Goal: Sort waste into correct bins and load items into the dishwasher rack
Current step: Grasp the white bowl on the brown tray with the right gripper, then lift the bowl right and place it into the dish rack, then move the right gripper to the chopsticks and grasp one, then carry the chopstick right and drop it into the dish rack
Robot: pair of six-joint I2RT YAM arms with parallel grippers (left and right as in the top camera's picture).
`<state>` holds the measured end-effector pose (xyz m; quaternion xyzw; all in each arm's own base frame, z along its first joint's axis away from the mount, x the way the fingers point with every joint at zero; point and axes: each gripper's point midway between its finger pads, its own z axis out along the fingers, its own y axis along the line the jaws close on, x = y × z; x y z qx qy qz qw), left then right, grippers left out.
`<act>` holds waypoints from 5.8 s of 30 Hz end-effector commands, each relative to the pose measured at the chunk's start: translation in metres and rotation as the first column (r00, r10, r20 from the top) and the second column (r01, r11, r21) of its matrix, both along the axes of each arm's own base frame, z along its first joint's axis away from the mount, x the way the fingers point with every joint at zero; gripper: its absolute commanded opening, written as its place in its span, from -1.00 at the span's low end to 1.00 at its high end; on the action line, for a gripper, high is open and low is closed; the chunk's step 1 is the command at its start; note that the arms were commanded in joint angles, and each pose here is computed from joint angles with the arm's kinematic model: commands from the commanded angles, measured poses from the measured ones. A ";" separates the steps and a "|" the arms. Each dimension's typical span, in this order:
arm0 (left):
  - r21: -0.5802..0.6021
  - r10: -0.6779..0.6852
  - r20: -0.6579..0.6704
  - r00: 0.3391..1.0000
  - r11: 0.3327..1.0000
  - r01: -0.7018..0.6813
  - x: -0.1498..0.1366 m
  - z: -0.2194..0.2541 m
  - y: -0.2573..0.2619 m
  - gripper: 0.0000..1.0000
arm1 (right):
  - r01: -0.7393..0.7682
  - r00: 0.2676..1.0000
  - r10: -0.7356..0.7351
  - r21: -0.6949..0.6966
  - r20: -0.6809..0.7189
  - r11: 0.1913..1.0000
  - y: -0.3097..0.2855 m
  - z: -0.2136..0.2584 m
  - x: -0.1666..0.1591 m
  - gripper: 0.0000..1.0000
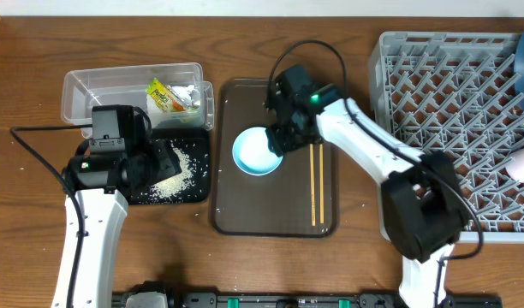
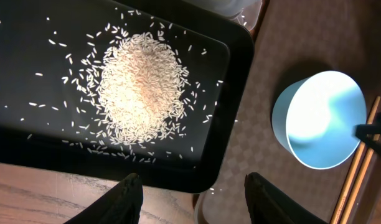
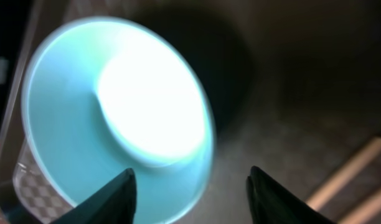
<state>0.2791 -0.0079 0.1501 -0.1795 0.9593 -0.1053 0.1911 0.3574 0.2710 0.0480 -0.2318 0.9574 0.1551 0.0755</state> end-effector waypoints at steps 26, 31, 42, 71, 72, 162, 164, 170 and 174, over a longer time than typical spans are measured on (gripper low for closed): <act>0.006 0.006 0.001 1.000 1.000 -0.006 0.000 0.001 0.002 0.11 | 0.553 0.716 -0.303 -0.246 0.629 0.796 -0.187 0.139 0.106 -0.98; 0.006 0.006 0.001 1.000 1.000 -0.006 0.000 0.001 0.002 0.12 | 0.716 0.554 -0.215 -0.329 0.805 0.615 -0.268 0.194 0.126 -0.98; 0.005 0.006 0.001 1.000 1.000 -0.006 0.000 0.001 0.002 0.12 | 0.828 0.524 -0.056 -0.493 0.850 0.268 -0.385 0.221 0.137 -0.97; 0.005 0.006 -0.001 1.000 1.000 -0.006 -0.001 0.001 0.002 0.11 | 0.787 0.603 -0.254 -0.616 0.756 0.031 -0.444 0.109 0.092 -0.98; 0.005 0.006 -0.001 1.000 1.000 -0.006 -0.001 0.001 0.002 0.12 | 0.781 0.610 -0.257 -0.623 0.750 0.033 -0.441 0.108 0.090 -0.98; 0.006 0.006 -0.001 1.000 1.000 -0.006 -0.001 0.001 0.002 0.13 | 0.417 0.902 -0.432 -0.296 0.016 0.859 -0.098 -0.048 -0.078 -0.58; 0.006 0.006 0.000 1.000 1.000 -0.006 -0.001 0.001 0.002 0.12 | 0.430 0.894 -0.447 -0.301 0.011 0.851 -0.100 -0.052 -0.081 -0.58; 0.005 0.006 0.000 1.000 1.000 -0.006 -0.001 0.001 0.002 0.13 | 0.437 0.890 -0.456 -0.297 0.004 0.849 -0.103 -0.062 -0.088 -0.70; 0.006 0.006 0.000 1.000 1.000 -0.006 -0.001 0.001 0.002 0.13 | 0.438 0.890 -0.455 -0.289 0.010 0.851 -0.101 -0.062 -0.086 -0.82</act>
